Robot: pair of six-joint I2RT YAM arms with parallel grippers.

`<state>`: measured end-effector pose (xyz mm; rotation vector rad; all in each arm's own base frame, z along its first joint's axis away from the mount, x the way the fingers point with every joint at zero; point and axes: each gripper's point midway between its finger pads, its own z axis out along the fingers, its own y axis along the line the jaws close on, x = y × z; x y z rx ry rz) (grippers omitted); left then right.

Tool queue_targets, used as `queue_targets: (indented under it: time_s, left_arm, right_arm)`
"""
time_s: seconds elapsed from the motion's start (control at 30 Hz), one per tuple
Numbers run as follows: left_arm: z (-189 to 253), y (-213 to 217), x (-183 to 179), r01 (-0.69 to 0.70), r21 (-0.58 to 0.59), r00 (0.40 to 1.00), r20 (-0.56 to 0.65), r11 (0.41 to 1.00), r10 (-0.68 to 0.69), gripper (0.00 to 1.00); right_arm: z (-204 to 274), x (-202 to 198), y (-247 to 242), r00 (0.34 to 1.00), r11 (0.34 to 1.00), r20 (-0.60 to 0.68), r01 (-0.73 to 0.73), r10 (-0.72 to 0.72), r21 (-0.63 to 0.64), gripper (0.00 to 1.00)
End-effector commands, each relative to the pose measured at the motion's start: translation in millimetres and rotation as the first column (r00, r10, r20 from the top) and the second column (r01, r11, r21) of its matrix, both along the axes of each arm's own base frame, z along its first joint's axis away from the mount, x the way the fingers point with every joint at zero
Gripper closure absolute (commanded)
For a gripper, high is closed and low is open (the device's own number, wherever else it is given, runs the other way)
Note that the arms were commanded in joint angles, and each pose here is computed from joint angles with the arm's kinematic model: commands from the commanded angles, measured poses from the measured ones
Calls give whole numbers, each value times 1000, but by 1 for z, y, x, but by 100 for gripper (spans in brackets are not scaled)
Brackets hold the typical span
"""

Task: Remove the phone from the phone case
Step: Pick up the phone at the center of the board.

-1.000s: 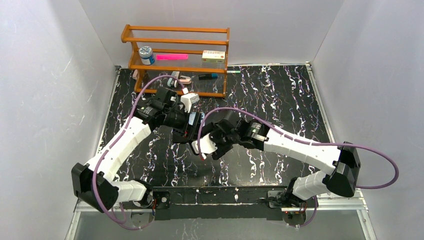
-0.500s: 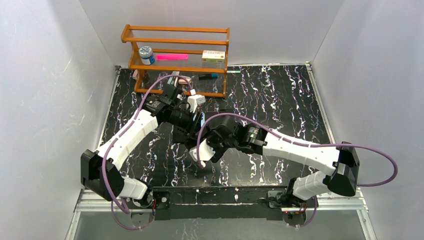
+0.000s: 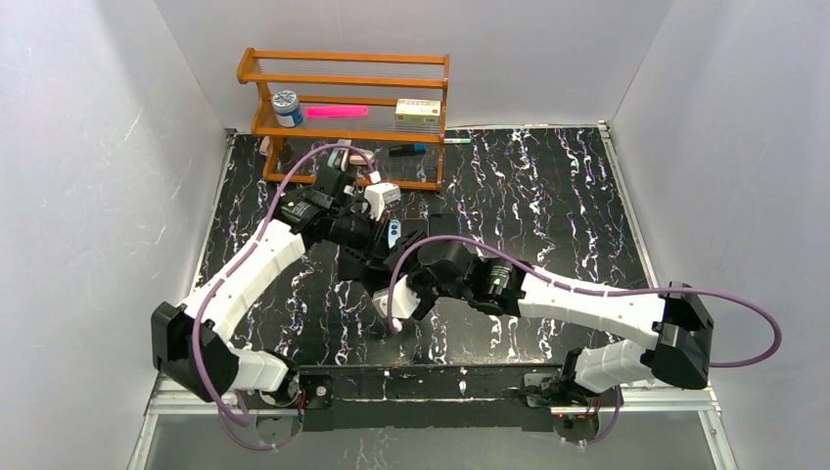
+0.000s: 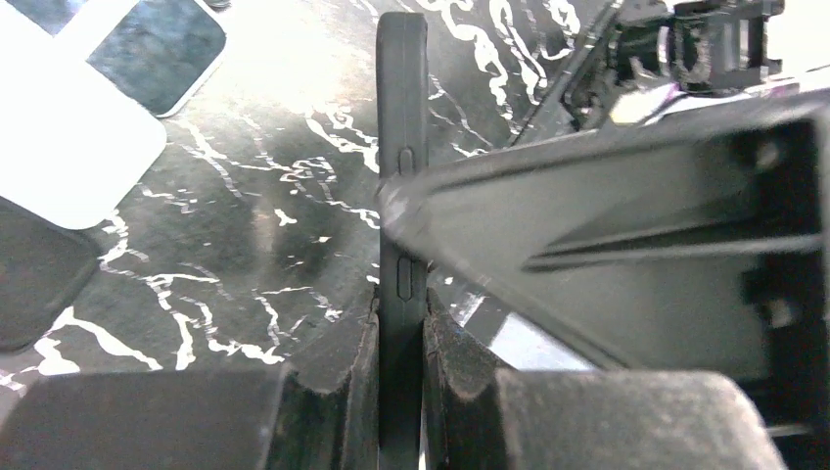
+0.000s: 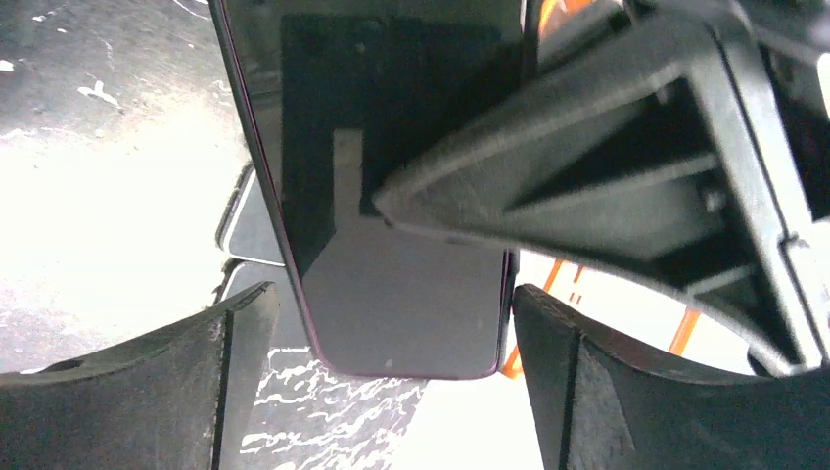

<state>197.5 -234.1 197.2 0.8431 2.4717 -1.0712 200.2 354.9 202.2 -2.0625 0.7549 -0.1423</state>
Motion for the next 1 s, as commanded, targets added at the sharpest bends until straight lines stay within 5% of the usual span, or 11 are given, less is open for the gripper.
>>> queue_targets:
  time_s: [0.0,0.23,0.4,0.47,0.63,0.77,0.97]
  left_arm:
    - [9,13,10,-73,25,989,134,997,69,100]
    - [7,32,33,-223,59,944,262,973,201,100]
    - [31,43,62,-429,-66,824,379,901,420,100]
    - [45,43,70,-510,-190,755,368,839,543,100]
    - [75,42,77,-554,-459,636,305,694,709,100]
    - [79,38,78,-564,-520,627,237,642,743,100]
    - [92,19,74,-536,-644,671,67,545,738,100]
  right_arm:
    - [43,19,-6,992,978,30,118,-125,174,1]
    - [52,35,-32,962,914,-109,273,-252,300,1]
    - [75,48,-44,829,685,-453,539,-329,490,1]
    - [77,49,-47,714,549,-622,676,-322,491,1]
    - [67,46,-42,447,376,-864,860,-230,345,1]
    - [58,31,-31,266,370,-961,902,-77,220,1]
    - [47,12,-26,-32,446,-981,893,190,57,5]
